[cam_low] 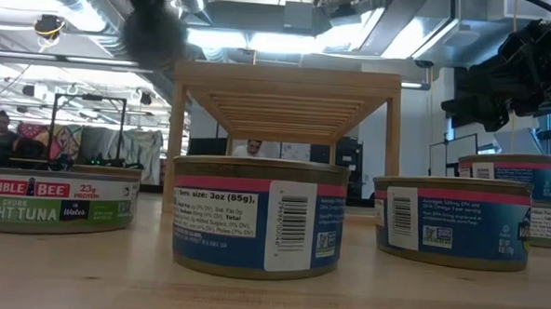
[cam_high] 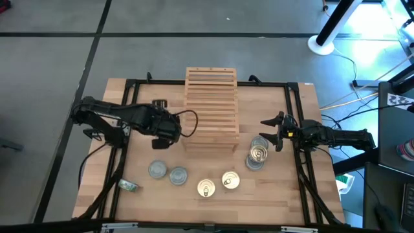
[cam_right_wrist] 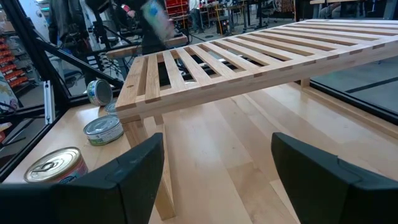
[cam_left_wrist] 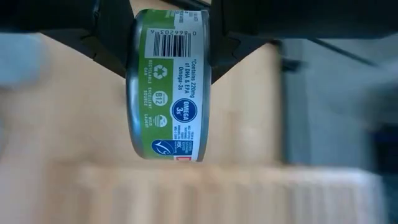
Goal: Stack canned seafood by type on shelf
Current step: Put the green tuna can on the shelf
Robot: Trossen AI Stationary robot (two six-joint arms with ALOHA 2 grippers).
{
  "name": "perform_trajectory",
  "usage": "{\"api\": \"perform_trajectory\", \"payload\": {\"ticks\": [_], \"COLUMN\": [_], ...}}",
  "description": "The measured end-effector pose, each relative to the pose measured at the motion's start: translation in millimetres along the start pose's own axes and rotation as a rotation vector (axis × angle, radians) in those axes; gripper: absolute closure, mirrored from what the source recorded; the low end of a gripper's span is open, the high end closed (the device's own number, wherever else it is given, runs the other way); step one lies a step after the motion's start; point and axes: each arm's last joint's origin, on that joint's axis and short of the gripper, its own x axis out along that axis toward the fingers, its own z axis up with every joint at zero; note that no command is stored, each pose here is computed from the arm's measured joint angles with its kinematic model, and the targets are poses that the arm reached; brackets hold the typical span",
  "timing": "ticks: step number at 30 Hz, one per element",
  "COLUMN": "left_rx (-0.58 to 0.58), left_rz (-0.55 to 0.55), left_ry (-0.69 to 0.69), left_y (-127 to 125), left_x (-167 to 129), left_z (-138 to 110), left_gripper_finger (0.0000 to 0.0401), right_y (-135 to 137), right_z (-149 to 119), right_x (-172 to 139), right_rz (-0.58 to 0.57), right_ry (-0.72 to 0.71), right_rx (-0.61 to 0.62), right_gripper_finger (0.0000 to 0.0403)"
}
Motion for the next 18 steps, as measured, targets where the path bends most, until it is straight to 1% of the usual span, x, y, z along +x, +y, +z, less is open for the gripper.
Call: {"api": "perform_trajectory", "payload": {"ticks": [2, 4, 6, 9, 11, 14, 18], "left_rx": [0.027, 0.027, 0.028, 0.073, 0.133, 0.228, 0.308], "left_rz": [0.133, 0.256, 0.325, 0.362, 0.401, 0.481, 0.517], "left_ry": [-0.04, -0.078, -0.106, -0.135, -0.134, -0.101, -0.043], "left_y": [5.6, 9.0, 10.7, 8.6, 6.5, 9.3, 18.4], "left_x": [-3.2, -3.9, -1.8, 7.2, 17.3, 35.9, 66.7], "left_z": [1.6, 4.2, 10.1, 26.0, 39.3, 57.8, 79.5], "left_gripper_finger": [0.0265, 0.0265, 0.0265, 0.0265, 0.0265, 0.0265, 0.0265], "right_y": [0.0, 0.0, 0.1, 0.5, 1.3, 2.0, 1.8], "right_z": [0.0, 0.1, 0.5, 2.8, 7.1, 10.9, 10.1], "right_x": [0.0, 0.0, 0.1, 0.4, 0.2, -0.3, -0.2], "right_rz": [0.0, 0.0, 0.001, 0.007, 0.015, 0.022, 0.02], "right_ry": [0.0, -0.001, -0.009, -0.043, -0.087, -0.124, -0.114], "right_rx": [0.0, 0.0, 0.002, 0.007, 0.015, 0.021, 0.019], "right_gripper_finger": [0.0109, 0.0109, 0.0109, 0.0109, 0.0109, 0.0109, 0.0109]}}
